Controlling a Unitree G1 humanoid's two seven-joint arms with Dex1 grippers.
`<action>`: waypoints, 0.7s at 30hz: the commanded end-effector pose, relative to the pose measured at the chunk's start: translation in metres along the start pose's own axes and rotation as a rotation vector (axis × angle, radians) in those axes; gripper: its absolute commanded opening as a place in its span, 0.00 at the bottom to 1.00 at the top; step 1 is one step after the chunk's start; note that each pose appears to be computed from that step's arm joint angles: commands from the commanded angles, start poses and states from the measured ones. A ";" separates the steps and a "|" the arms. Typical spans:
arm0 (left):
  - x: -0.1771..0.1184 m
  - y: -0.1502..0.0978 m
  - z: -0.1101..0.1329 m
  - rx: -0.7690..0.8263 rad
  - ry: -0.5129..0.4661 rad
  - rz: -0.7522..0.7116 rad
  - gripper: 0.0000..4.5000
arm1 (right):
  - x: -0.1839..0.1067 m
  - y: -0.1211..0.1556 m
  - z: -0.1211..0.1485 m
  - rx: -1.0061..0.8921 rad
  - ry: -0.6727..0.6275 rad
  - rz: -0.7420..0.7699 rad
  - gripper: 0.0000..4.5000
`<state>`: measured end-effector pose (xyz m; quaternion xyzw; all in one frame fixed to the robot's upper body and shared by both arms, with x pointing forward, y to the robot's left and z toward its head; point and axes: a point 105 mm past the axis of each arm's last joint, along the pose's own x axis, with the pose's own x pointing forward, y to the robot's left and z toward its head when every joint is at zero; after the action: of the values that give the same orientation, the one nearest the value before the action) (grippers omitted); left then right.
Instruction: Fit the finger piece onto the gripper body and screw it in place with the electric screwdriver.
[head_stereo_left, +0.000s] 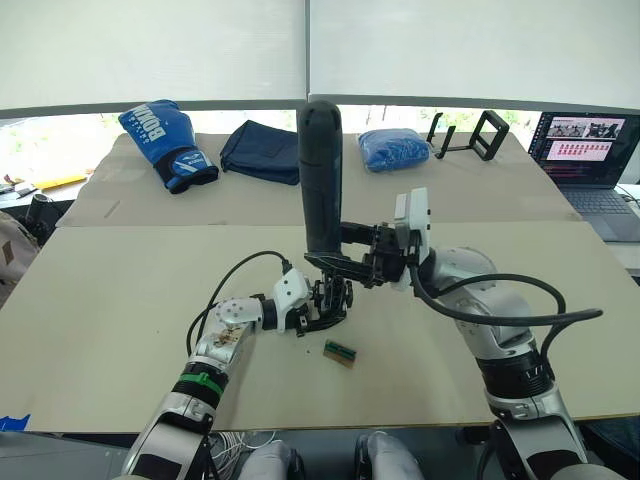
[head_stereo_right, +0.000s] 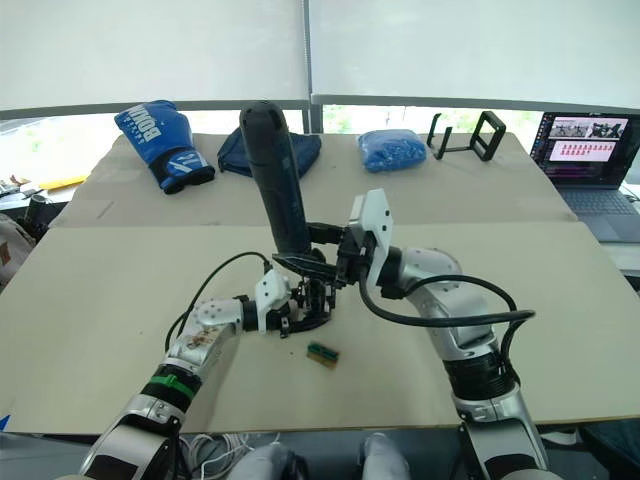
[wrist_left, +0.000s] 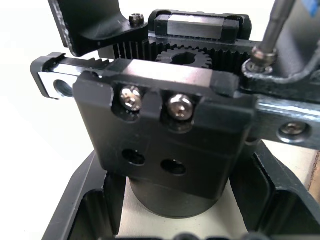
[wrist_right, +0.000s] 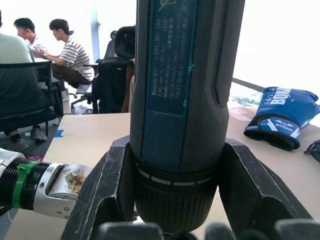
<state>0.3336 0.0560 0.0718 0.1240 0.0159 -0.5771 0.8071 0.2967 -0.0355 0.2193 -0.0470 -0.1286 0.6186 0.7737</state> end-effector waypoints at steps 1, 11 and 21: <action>0.002 -0.004 0.003 -0.002 -0.016 -0.017 0.53 | -0.007 0.002 -0.041 0.095 0.156 -0.024 0.43; 0.003 -0.004 0.002 -0.004 -0.015 -0.015 0.53 | -0.002 0.002 -0.011 0.037 0.046 0.004 0.43; 0.003 0.001 -0.003 -0.002 0.007 0.009 0.53 | 0.000 -0.003 0.051 -0.058 -0.126 0.035 0.43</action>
<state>0.3343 0.0547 0.0731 0.1225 0.0132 -0.5777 0.8069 0.2979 -0.0368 0.2332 -0.0315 -0.1258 0.6226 0.7718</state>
